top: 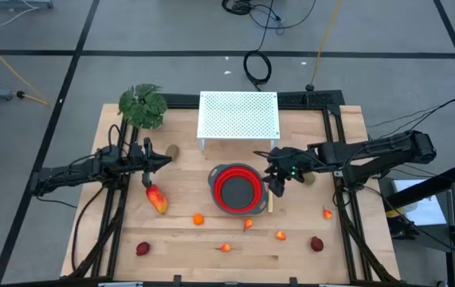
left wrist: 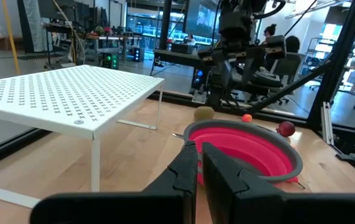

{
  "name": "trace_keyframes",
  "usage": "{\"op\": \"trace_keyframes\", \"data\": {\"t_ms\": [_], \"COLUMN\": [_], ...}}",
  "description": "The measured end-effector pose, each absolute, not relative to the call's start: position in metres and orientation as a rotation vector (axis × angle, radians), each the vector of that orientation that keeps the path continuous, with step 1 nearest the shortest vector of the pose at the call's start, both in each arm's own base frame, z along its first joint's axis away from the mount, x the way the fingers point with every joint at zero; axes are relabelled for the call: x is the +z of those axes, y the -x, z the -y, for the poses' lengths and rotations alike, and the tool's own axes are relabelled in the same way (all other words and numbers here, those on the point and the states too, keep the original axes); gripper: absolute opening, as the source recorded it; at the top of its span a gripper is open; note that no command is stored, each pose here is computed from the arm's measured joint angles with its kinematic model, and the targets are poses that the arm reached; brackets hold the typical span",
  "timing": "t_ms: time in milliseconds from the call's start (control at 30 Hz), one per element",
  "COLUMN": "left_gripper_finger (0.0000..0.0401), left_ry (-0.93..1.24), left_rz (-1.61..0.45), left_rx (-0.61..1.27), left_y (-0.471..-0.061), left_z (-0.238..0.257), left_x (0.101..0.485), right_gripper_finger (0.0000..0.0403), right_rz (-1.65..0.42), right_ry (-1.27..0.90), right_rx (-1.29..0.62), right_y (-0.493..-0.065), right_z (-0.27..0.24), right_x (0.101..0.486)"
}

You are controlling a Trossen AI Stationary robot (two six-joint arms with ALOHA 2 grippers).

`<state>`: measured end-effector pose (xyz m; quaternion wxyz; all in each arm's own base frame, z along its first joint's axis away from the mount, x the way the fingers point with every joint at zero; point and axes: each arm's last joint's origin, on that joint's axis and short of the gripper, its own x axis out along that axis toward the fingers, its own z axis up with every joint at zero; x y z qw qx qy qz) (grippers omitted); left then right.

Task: Pick & Place Fruit
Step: Put the red strainer bowl on the shelf

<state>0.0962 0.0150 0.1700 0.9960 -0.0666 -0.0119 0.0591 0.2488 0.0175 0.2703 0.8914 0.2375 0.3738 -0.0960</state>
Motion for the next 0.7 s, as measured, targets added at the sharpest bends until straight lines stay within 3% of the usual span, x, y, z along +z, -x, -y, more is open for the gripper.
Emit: {"op": "trace_keyframes", "data": {"t_ms": [300, 700], "left_gripper_finger": [0.0024, 0.0024], "left_ry": [0.133, 0.133], "left_rz": [0.024, 0.024], "left_rx": [0.118, 0.118], "left_y": [-0.096, -0.096], "left_z": [-0.015, -0.015], "left_x": [0.170, 0.170], "right_gripper_finger": [0.0171, 0.0195], "right_rz": [-0.781, -0.856], "right_ry": [-0.656, -0.662], "right_rx": [-0.292, -0.331], "right_y": [-0.249, -0.263], "right_z": [-0.013, -0.014], "right_x": [0.267, 0.250]}}
